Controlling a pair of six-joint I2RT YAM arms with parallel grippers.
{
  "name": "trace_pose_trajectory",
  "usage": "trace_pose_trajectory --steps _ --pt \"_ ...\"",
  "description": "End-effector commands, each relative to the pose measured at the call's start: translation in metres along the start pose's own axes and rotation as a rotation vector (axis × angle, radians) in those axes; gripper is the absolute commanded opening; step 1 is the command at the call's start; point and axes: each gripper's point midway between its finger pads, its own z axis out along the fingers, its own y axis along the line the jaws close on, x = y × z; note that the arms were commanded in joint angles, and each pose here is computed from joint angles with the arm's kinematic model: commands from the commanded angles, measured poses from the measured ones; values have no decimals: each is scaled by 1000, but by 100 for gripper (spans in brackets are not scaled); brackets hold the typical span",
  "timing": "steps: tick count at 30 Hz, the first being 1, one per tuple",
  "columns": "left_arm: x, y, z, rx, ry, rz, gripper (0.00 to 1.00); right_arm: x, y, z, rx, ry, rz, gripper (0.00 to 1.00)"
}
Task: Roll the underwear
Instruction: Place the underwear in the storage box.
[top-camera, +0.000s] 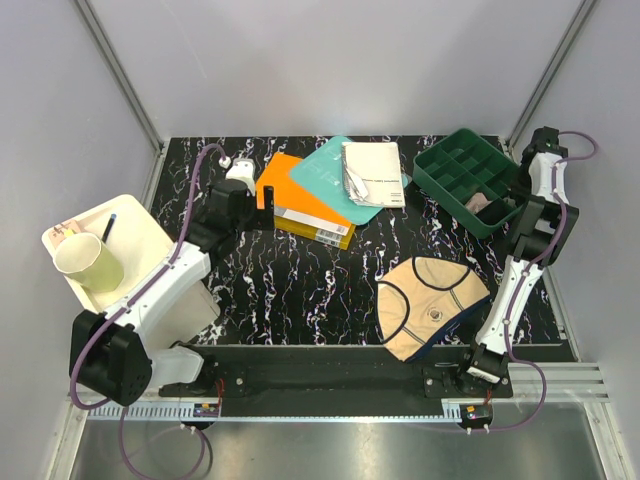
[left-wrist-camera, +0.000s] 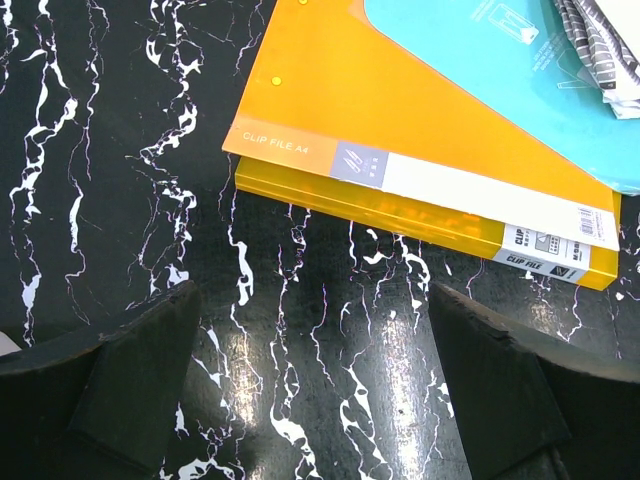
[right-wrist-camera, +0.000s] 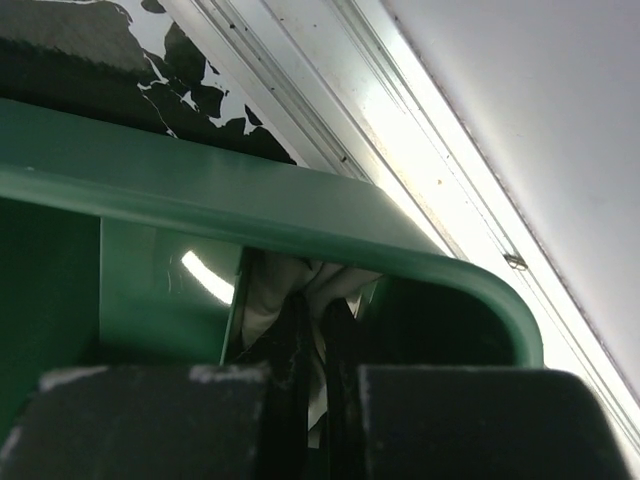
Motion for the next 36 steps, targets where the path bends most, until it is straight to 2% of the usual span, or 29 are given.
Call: trace_pose_trajectory --steps 1,2,7,12,21,28,36 --pt "-23 -2 -9 20 -76 -37 99 -5 12 -3 -65 -24 1 9" --pt "-24 -2 -10 19 -79 -39 99 -8 12 -9 -70 -33 4 23" --pt "-25 -1 -12 23 -83 -42 99 -22 18 -32 -120 -76 12 41" --pt "-24 -2 -17 35 -94 -46 99 -36 24 -54 -166 -119 13 52" --pt "-25 -2 -28 64 -127 -51 99 -54 39 -103 -281 -173 33 59" --pt "-26 -7 -37 103 -150 -72 99 -67 40 -183 -375 -282 -1 64" --pt "-32 -20 -44 180 -171 -73 99 -46 43 -226 -412 -315 -12 65"
